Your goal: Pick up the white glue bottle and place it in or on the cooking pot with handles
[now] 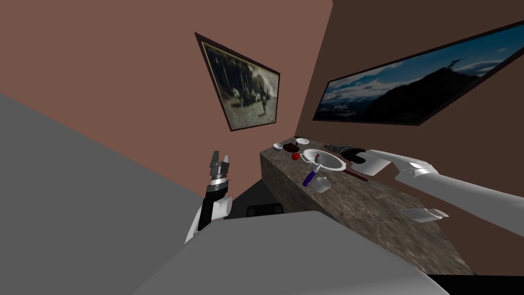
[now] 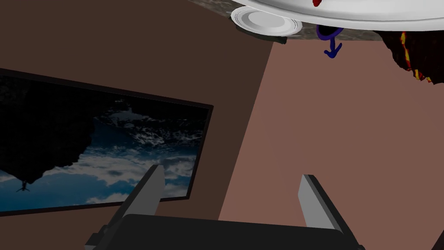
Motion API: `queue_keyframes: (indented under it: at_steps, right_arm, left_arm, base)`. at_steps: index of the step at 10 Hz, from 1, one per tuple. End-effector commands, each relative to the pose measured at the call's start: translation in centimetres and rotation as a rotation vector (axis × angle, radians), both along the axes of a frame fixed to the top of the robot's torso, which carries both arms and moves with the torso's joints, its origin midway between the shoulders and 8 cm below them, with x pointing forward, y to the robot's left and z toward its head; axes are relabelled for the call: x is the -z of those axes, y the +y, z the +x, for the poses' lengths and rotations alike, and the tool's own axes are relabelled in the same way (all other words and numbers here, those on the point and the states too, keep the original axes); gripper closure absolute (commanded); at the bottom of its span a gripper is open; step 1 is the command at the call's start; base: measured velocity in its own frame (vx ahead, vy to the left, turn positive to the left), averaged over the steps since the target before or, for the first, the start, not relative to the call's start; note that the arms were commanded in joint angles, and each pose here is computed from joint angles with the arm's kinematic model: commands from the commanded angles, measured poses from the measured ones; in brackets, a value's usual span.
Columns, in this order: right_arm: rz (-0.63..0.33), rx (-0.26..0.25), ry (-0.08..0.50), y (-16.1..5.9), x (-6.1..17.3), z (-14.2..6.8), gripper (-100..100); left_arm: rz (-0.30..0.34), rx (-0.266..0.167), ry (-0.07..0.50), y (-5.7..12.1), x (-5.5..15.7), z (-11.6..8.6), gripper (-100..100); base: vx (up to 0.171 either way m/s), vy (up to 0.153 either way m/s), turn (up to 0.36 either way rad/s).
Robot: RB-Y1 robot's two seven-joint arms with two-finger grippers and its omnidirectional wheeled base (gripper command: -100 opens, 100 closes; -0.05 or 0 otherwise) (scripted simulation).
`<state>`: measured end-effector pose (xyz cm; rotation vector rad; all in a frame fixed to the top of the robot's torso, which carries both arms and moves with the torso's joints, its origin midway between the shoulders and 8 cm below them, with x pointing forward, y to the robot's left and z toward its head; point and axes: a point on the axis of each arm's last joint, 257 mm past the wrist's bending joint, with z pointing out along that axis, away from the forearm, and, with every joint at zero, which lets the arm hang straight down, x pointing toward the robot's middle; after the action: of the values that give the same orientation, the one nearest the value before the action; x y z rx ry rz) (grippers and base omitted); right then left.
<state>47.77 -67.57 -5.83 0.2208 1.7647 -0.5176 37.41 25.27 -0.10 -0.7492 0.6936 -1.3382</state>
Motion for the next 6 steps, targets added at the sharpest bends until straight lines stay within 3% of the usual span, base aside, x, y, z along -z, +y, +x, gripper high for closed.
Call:
queue_keyframes:
  at_steps: [1,6]
  right_arm:
    - [0.0,0.0,0.0,0.0,0.0,0.0,0]
    - [0.0,0.0,0.0,0.0,0.01,0.0,0]
  left_arm:
    - [0.0,0.0,0.0,0.0,0.0,0.0,0]
    - [0.0,0.0,0.0,0.0,0.0,0.0,0]
  base:
    - [0.0,0.0,0.0]
    - [0.0,0.0,0.0]
